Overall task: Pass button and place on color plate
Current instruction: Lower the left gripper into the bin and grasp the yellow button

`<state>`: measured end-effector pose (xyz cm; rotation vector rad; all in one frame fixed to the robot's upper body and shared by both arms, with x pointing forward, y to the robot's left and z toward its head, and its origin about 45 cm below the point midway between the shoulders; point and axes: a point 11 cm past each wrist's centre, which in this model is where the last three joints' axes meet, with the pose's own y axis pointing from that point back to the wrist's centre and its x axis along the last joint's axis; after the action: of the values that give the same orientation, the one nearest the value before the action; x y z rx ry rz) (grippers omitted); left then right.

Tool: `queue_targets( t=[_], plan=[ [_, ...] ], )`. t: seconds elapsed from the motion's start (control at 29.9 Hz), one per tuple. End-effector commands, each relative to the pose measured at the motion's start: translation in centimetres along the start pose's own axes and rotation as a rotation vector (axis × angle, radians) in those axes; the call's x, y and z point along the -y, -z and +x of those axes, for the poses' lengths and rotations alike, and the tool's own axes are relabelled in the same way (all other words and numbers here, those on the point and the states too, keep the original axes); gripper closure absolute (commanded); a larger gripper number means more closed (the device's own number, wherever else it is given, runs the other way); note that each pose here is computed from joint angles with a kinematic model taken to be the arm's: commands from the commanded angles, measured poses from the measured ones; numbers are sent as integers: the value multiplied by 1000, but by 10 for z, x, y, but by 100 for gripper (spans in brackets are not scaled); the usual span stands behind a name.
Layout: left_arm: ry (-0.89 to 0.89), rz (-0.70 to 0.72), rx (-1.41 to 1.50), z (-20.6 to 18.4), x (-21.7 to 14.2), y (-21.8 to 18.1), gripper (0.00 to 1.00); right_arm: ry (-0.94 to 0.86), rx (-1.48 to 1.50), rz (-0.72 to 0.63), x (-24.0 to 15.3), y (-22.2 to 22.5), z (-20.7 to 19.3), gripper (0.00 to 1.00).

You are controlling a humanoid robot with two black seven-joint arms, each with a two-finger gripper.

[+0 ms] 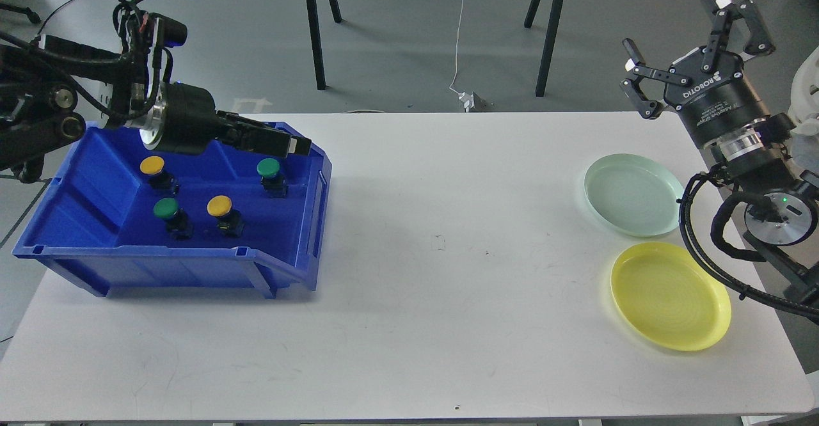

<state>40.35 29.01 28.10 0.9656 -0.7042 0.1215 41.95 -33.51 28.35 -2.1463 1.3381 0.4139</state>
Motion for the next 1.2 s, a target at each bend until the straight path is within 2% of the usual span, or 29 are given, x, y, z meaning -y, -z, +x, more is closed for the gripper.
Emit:
queue_targets(
  t=[0.0, 0.5, 0.84, 1.17],
  plan=[
    [13, 28, -6, -13, 4, 12, 0, -2, 1, 1, -1, 0, 1, 1],
    [37, 181, -40, -49, 10, 72, 0, 8, 23, -9, 1, -11, -5, 1],
    [31, 216, -43, -50, 13, 83, 0, 5, 25, -10, 0, -12, -4, 1],
    [51, 267, -77, -69, 18, 103, 0, 5, 27, -11, -1, -13, -4, 1]
  ],
)
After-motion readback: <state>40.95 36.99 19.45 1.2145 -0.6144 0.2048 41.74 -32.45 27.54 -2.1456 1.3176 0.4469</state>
